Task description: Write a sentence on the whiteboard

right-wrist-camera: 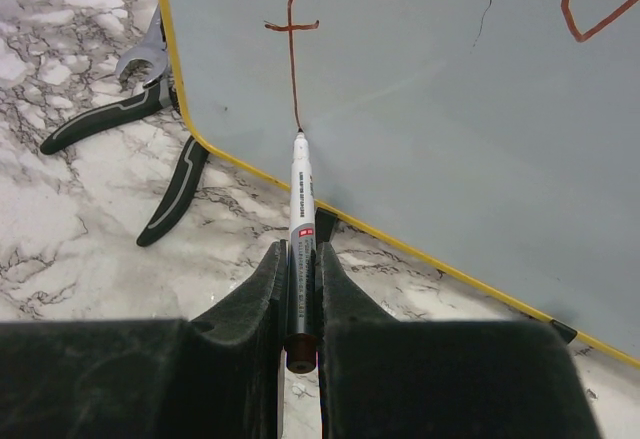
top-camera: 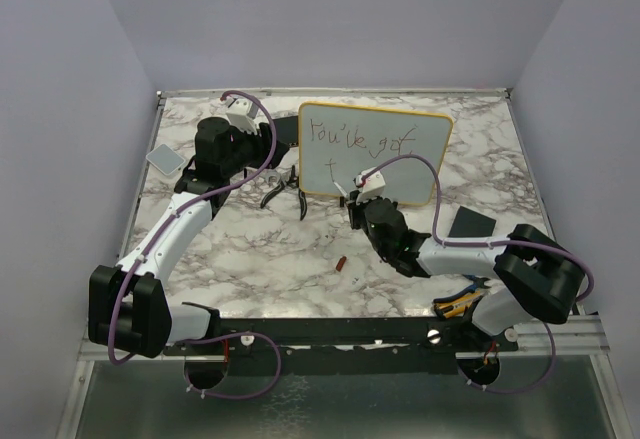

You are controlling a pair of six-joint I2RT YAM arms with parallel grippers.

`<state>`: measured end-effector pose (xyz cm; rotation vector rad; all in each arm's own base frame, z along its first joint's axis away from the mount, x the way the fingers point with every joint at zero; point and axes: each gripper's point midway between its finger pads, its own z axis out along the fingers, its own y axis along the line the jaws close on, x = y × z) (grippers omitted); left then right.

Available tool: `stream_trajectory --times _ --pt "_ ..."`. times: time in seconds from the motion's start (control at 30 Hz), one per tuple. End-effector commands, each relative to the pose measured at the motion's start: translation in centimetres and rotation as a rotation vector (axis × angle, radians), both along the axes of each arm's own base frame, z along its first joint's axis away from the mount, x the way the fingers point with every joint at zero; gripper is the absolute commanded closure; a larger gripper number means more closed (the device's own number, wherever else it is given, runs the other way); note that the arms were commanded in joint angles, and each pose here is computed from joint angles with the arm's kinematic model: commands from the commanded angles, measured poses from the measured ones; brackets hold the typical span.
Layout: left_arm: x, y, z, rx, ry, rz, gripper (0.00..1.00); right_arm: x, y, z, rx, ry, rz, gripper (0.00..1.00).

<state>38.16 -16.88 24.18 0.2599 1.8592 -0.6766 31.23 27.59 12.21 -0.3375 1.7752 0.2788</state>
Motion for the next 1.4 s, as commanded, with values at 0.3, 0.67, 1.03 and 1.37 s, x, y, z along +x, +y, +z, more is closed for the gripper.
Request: stream_trajectory --times 0.3,0.67,1.03,1.37 --pt "-0.2 0.5 0.4 -0.003 -0.017 0.016 0.52 -0.7 -0.6 3.4 0.021 -0.065 0.009 1.0" --pt "-0.2 0.5 0.3 -0.002 -0.014 0.017 0.52 0.1 -1.6 7.7 0.057 -0.168 -0.056 1.0" --pt "-0.1 0.5 0.1 -0.001 -0.012 0.018 0.52 0.9 -1.6 8.9 0.077 -0.213 -0.097 0.99" --pt "-0.1 0.5 0.1 -0.001 -0.012 0.018 0.52 1.4 -1.6 7.9 0.024 -0.21 -0.113 0.99"
